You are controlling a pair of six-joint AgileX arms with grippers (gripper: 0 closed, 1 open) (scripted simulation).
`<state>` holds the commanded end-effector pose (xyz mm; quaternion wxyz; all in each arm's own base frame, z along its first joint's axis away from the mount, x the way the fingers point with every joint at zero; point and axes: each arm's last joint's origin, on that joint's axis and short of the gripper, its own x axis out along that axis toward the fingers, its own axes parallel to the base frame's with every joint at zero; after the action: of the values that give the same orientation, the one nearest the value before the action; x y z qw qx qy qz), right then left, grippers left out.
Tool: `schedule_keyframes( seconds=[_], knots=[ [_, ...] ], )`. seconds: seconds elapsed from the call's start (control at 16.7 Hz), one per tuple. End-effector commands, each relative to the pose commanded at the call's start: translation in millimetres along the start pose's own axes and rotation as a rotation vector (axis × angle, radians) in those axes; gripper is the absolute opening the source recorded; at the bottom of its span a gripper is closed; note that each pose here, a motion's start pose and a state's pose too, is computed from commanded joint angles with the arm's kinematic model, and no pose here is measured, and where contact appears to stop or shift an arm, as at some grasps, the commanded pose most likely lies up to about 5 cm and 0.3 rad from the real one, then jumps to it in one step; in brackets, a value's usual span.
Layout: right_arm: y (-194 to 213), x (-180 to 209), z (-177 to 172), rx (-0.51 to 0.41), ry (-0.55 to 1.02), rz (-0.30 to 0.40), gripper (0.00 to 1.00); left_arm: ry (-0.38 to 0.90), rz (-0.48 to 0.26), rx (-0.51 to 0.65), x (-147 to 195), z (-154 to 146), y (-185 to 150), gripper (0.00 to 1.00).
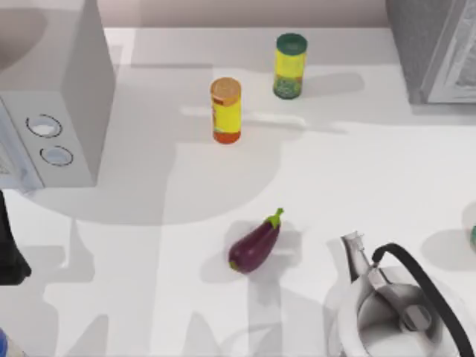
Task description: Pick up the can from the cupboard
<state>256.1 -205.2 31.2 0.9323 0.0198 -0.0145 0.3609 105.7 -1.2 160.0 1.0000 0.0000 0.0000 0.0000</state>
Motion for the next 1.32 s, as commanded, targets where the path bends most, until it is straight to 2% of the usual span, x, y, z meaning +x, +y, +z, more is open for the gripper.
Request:
schedule_keyframes(
  seconds=[0.72, 1.32],
  knots=[
    [-4.1, 11.5, 10.7, -0.022, 0.027, 0.029, 0.0, 0.0, 0.0, 0.0, 0.0, 0.0, 0.0, 1.0],
    [-4.1, 11.5, 10.7, -0.022, 0.027, 0.029, 0.75, 0.0, 0.0, 0.0, 0.0, 0.0, 0.0, 1.0]
  ],
)
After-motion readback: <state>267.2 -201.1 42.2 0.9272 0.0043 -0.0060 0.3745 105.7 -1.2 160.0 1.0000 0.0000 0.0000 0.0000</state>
